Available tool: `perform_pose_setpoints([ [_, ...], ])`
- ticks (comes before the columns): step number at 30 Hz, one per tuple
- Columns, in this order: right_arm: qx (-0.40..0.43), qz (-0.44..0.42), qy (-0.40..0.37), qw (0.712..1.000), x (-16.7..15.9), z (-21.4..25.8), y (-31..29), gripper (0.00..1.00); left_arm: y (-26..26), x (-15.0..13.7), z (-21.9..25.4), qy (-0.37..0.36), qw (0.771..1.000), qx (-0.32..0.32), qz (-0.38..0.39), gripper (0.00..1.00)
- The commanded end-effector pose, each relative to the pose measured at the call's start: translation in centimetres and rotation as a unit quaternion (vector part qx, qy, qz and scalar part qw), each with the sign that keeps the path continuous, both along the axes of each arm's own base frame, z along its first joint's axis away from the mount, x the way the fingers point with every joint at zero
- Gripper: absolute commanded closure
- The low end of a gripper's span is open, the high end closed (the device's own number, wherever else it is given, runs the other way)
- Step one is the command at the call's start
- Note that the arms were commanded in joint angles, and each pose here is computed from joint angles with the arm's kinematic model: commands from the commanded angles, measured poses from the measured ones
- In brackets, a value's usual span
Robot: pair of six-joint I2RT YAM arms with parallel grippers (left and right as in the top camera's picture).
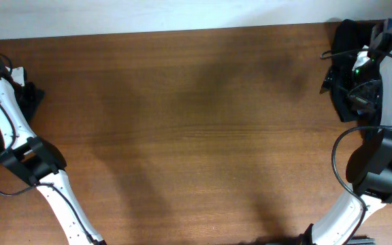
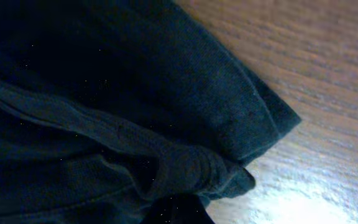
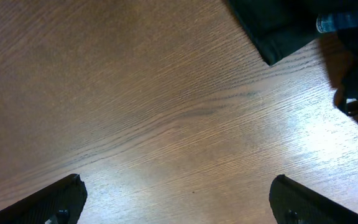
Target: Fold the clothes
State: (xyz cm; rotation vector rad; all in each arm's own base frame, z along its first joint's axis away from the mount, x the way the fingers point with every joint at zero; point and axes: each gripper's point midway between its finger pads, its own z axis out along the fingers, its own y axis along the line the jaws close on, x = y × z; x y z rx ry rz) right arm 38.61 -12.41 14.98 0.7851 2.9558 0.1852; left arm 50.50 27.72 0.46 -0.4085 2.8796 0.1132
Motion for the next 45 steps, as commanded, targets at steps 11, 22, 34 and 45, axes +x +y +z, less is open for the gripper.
perform_pose_setpoints([
  [11,-0.007,-0.005,-0.009,1.0,0.1,0.7,-0.3,0.01,3.4,1.5,-3.7,-0.03,0.999,0.037,-0.013,0.99],
  [22,-0.007,-0.005,-0.009,1.0,0.1,0.7,-0.3,0.01,2.7,2.2,2.5,-0.084,0.996,0.014,-0.019,0.99],
  [34,-0.007,-0.005,-0.009,1.0,0.1,0.7,-0.3,0.01,-0.2,-2.7,3.8,0.003,0.999,-0.039,-0.018,0.99],
  [45,-0.007,-0.005,-0.009,1.0,0.1,0.7,-0.3,0.01,-0.2,-3.4,1.1,0.036,0.997,-0.047,-0.039,0.99],
])
